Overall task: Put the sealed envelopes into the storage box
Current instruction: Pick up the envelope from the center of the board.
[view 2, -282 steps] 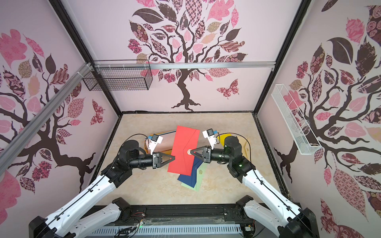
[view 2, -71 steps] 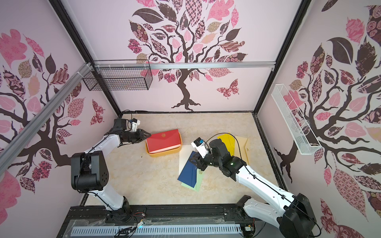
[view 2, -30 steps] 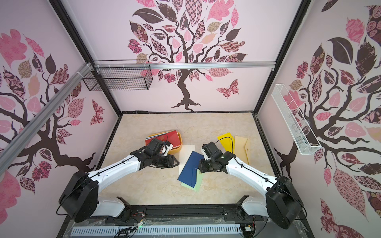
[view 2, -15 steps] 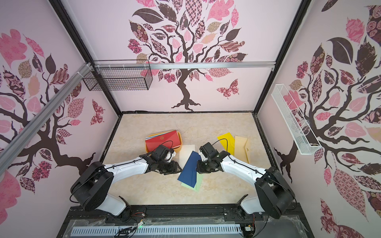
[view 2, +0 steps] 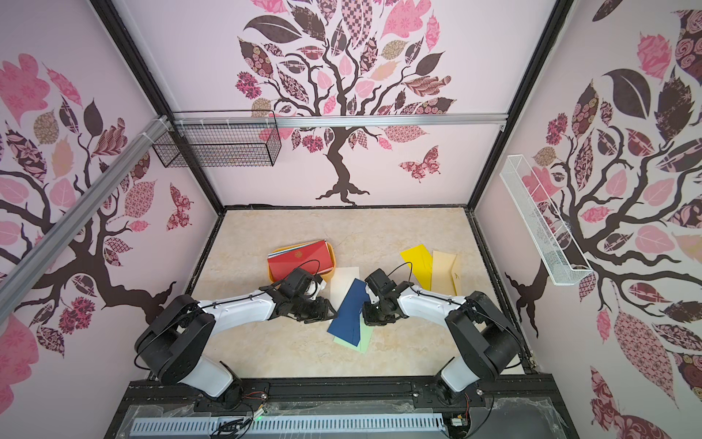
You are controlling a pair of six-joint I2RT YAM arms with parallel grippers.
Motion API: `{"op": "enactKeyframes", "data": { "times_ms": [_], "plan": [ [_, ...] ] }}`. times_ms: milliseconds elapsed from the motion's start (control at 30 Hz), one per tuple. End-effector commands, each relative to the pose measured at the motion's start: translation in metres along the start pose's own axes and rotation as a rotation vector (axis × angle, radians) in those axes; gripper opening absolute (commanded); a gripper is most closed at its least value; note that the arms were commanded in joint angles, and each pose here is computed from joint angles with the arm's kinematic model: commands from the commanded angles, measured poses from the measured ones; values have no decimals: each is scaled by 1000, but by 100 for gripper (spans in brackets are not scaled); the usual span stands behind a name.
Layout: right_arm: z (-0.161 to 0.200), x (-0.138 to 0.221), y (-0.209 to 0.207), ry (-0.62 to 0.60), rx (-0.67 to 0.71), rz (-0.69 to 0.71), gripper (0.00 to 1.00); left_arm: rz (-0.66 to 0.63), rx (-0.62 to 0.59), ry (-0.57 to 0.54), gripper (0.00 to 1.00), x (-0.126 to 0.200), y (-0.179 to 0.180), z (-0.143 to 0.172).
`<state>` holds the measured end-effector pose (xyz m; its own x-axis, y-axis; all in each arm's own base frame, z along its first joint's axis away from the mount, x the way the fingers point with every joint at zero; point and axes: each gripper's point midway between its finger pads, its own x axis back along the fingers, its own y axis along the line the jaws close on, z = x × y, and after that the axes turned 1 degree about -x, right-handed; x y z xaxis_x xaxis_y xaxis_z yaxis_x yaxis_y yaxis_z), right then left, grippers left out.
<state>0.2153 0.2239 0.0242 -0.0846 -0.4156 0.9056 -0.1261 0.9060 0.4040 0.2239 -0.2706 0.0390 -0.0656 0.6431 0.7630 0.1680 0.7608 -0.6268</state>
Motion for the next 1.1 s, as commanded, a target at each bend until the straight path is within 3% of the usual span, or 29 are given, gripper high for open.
{"op": "enactKeyframes", "data": {
  "times_ms": [0, 467, 733, 1067],
  "plan": [
    [-2, -7, -4, 1, -16, 10, 16, 26, 3, 15, 54, -6, -2, 2],
    [5, -16, -7, 21, -34, -2, 15, 110, 26, 31, 53, -16, -14, 3],
    [7, -14, -7, 22, -30, -6, 15, -32, 0, 44, 53, -8, 9, 12],
    [6, -14, -5, 21, -29, -14, 15, 76, 25, 68, 52, -15, -2, 26]
  ]
}}
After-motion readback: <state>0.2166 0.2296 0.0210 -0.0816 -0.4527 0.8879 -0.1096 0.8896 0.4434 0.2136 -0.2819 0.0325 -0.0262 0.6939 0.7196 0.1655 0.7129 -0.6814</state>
